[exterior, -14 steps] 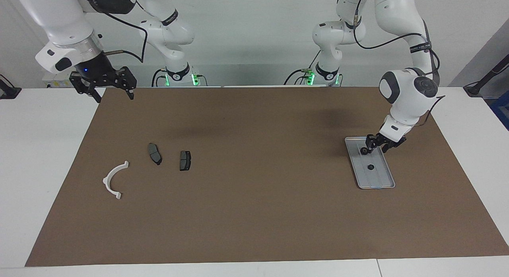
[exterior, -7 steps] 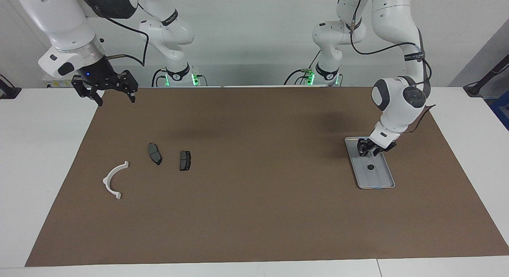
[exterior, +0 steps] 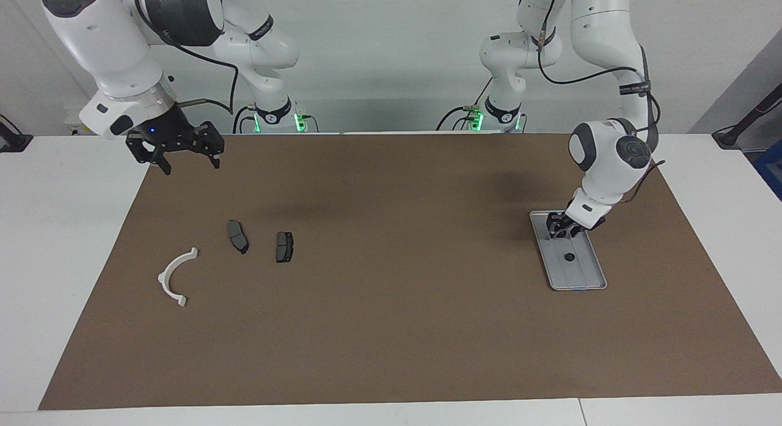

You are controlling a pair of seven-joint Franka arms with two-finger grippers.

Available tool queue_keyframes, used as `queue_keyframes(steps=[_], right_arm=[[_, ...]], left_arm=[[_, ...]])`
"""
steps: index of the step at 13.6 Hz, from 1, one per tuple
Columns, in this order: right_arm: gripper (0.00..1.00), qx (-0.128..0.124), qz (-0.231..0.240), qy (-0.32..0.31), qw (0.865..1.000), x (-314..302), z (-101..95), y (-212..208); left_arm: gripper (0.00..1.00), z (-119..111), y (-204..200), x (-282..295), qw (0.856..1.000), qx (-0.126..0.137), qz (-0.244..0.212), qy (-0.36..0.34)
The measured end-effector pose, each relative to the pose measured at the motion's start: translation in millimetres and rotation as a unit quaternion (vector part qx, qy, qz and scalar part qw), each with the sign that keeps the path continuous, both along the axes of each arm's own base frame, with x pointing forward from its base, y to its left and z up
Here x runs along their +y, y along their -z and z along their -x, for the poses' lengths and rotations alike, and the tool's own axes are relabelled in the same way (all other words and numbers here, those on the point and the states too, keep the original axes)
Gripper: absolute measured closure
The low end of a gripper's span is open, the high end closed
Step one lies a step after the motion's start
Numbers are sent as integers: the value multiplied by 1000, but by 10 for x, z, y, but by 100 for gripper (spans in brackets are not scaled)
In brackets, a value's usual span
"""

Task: Place bearing gear from tray to pile
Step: 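Grasp a black gear with the left gripper while the right gripper approaches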

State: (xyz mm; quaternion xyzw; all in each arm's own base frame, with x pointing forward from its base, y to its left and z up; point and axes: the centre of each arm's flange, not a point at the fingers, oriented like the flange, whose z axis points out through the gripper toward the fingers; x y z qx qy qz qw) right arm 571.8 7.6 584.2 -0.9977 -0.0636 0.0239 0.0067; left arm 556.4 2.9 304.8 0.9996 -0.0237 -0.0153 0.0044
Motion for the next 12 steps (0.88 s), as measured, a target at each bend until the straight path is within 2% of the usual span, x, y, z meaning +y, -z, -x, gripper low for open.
queue_keyframes(steps=[5,6,8,9,12], right_arm=[[0,-2,-3,30,1000,470,-152,232],[0,-3,-3,40,999,545,-169,263],[0,-4,-5,59,998,711,-200,326],[0,-6,-6,69,998,807,-219,365],[0,-15,-13,91,996,1033,-296,488]], left_arm=[[40,15,18,0,1000,2,0,-1],[48,18,21,0,1000,3,0,-1],[50,25,30,1,1000,4,0,-2],[59,28,33,3,1000,4,0,-2],[65,38,36,9,1000,5,0,-3]])
